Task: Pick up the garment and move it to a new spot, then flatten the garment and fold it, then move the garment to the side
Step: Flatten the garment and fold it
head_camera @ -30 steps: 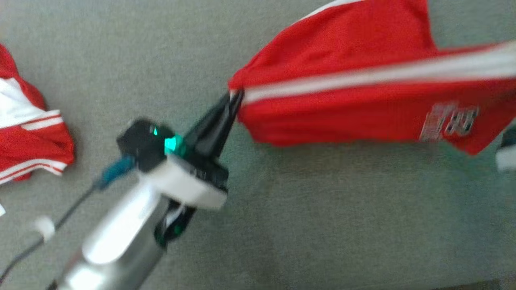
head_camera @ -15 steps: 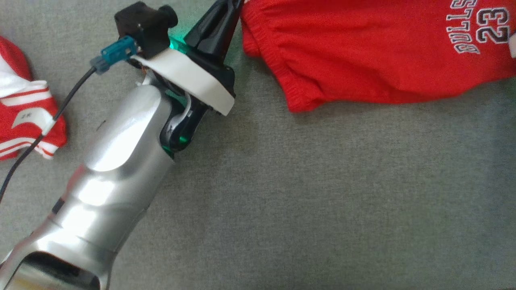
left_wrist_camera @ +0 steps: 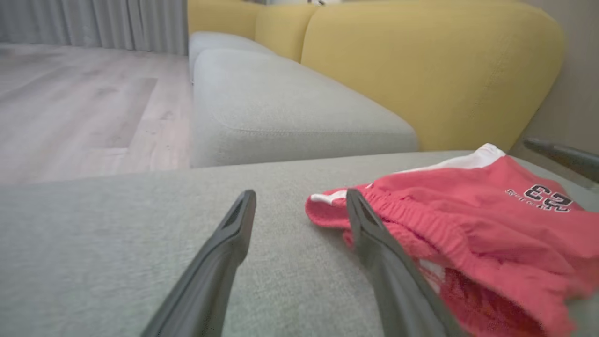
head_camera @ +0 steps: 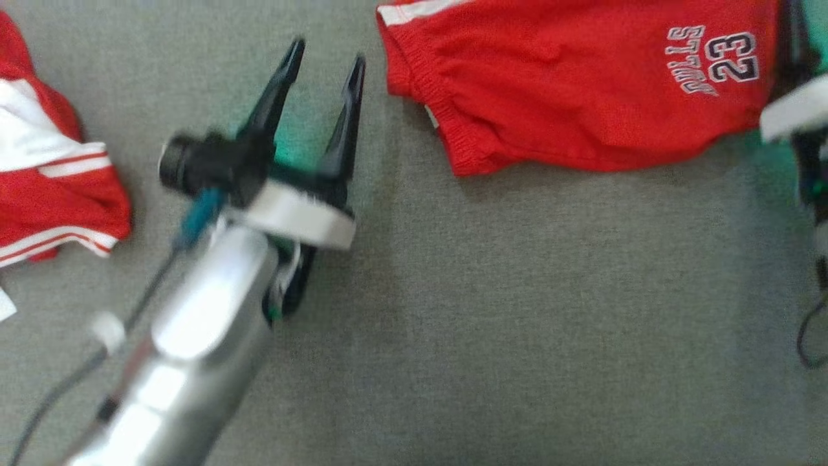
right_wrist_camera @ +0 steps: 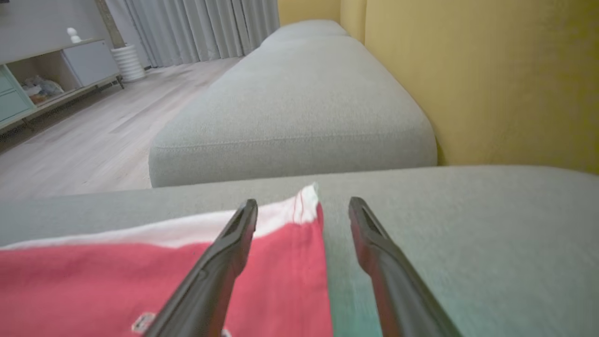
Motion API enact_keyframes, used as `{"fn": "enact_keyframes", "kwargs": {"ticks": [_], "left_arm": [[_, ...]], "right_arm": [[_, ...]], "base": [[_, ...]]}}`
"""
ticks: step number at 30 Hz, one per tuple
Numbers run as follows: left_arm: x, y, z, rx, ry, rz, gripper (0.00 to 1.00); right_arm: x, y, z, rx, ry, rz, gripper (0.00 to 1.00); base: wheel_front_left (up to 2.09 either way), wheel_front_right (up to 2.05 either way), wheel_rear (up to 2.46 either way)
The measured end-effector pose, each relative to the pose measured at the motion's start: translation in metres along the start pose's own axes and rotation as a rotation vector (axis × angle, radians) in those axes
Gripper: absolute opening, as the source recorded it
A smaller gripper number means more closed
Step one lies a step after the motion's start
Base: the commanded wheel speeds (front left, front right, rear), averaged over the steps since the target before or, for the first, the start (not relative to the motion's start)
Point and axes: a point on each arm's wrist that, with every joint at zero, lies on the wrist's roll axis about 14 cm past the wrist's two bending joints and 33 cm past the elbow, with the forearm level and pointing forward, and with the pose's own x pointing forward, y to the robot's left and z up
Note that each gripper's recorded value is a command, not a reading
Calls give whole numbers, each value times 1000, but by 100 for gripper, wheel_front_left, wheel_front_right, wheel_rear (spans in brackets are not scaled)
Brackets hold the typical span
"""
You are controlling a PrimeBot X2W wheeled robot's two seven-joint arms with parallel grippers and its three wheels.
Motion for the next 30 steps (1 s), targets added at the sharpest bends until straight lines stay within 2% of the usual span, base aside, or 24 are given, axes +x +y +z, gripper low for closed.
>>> {"fn": "enact_keyframes", "kwargs": {"ticks": [6, 12, 16, 17, 18, 19, 24, 30], "left_arm": [[-48, -10, 25, 34, -101, 83, 100], [-87, 2, 34, 10, -137, 201, 100], [-104, 13, 43, 39, -158, 248, 100], [-104, 13, 43, 39, -158, 248, 100], [-111, 19, 47, 47, -169, 276, 100], [-114, 22, 48, 49, -172, 291, 100], [-122, 26, 48, 43, -174, 311, 100], [-119, 23, 48, 40, -179, 298, 100]], "right_arm": [[-32, -15, -25, 63, 97, -65, 100], [-22, 2, -48, 165, 197, -60, 100], [-13, 15, -61, 195, 276, -39, 100], [-13, 15, -61, 195, 276, -39, 92], [-8, 22, -59, 214, 279, -28, 37], [-7, 25, -57, 218, 278, -22, 0], [-13, 24, -52, 209, 267, -18, 0], [-43, -49, -36, 82, 238, -142, 0]], "base": [[0, 0, 0], [0, 0, 0], [0, 0, 0], [0, 0, 0], [0, 0, 0], [0, 0, 0], [0, 0, 0], [0, 0, 0]]}}
